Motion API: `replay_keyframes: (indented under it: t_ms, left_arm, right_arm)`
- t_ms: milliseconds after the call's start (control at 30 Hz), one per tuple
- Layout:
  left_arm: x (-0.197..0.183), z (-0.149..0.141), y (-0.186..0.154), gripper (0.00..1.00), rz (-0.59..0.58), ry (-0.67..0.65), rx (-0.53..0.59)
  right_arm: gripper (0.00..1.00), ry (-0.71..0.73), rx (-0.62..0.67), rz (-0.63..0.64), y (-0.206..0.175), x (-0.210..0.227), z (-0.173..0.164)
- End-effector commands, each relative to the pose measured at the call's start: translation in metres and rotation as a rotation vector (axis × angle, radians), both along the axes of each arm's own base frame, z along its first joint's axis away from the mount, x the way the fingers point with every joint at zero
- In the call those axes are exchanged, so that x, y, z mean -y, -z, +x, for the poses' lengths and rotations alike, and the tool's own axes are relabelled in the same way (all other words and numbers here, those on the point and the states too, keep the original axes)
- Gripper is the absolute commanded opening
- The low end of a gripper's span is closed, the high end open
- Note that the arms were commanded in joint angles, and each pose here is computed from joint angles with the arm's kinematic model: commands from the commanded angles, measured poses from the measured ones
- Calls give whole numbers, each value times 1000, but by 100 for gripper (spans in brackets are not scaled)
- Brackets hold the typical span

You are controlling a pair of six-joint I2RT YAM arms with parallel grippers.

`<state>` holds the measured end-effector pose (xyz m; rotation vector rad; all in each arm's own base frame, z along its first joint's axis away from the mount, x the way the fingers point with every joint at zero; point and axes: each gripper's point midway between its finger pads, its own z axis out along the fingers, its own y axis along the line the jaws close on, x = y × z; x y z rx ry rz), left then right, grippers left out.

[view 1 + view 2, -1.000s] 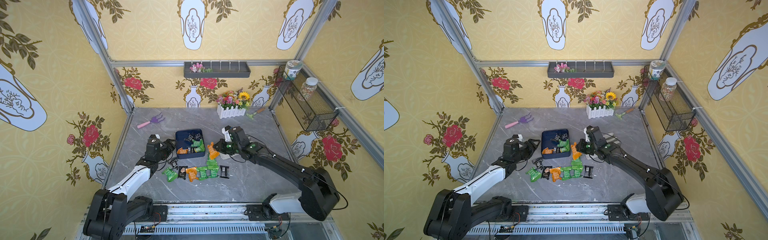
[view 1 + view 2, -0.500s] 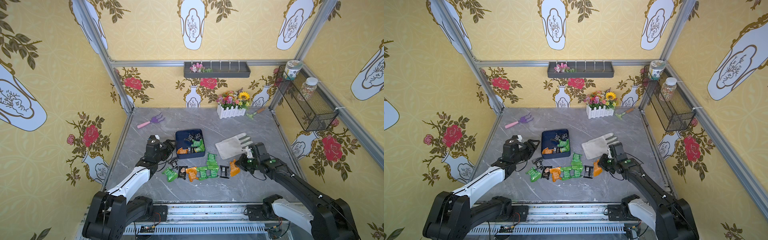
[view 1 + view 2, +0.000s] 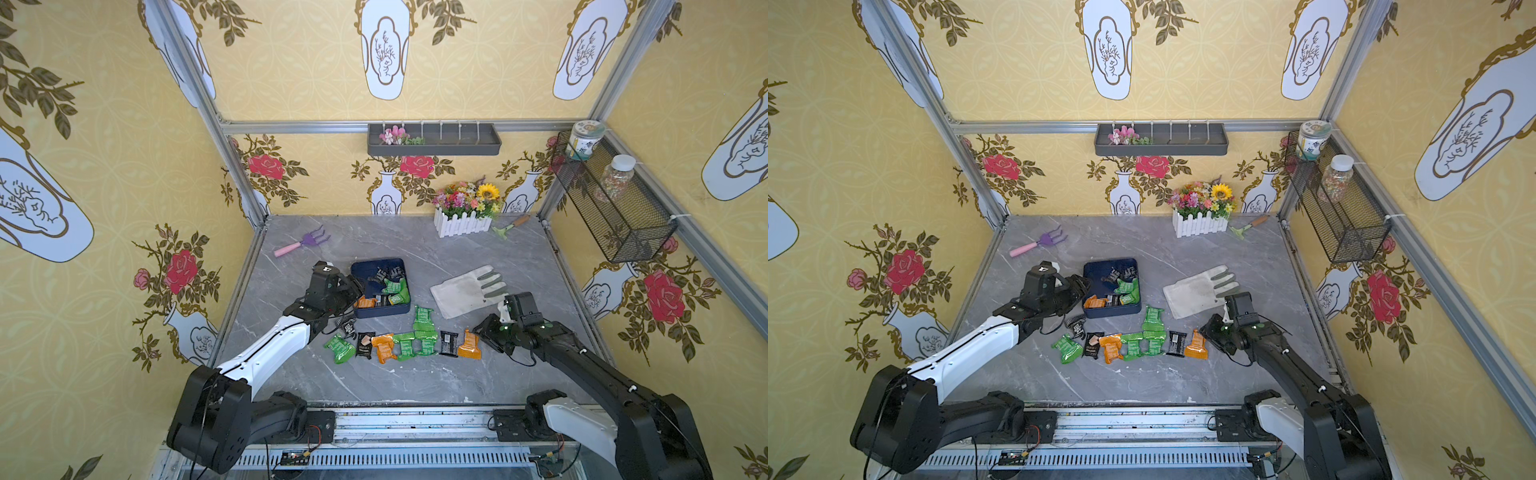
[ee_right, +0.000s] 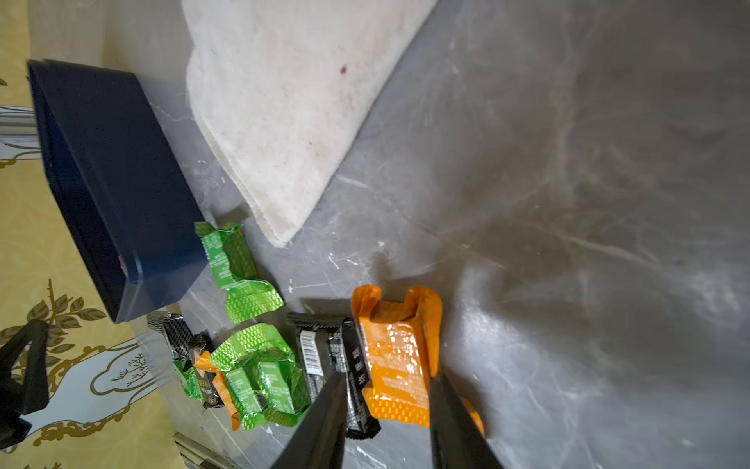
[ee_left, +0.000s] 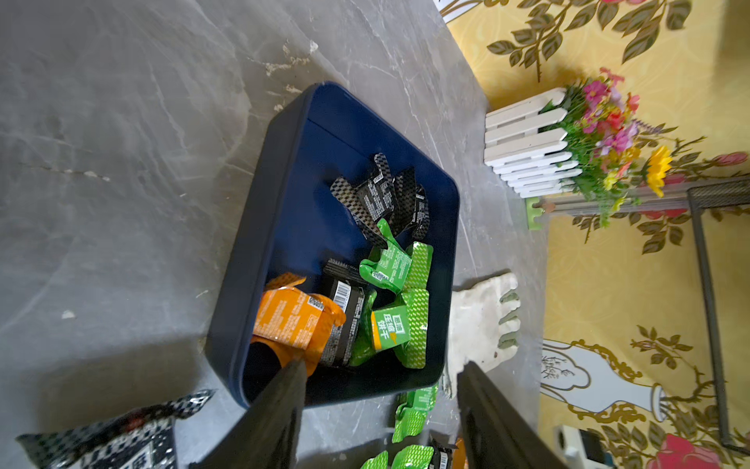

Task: Take the cookies out of the storage box
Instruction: Place the cookie at the center of the board, then pick up the cookie from the storage box.

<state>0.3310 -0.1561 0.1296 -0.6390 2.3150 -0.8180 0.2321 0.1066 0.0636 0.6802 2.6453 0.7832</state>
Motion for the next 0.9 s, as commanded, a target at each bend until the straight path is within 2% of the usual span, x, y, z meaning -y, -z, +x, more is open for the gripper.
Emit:
replay_keyframes:
  t_ms: [0, 200, 400, 633, 867]
  left_arm:
    - [-4, -1, 15, 64, 91, -1, -50]
    - [25, 21, 23, 64, 45, -2, -95]
    - [45, 43, 44, 60, -96, -83, -164]
    - [52, 64, 57, 59, -133, -130, -168]
    - [59, 83, 76, 51, -131, -162, -199]
  right_arm:
    - [46, -19, 59, -77, -16, 9, 8]
    - [48, -100, 163, -141, -47, -8, 31]
    - [48, -179, 217, -122, -52, -54, 57]
    - [48, -222, 230, -106, -47, -78, 67]
    - [48, -216, 222, -107, -42, -79, 67]
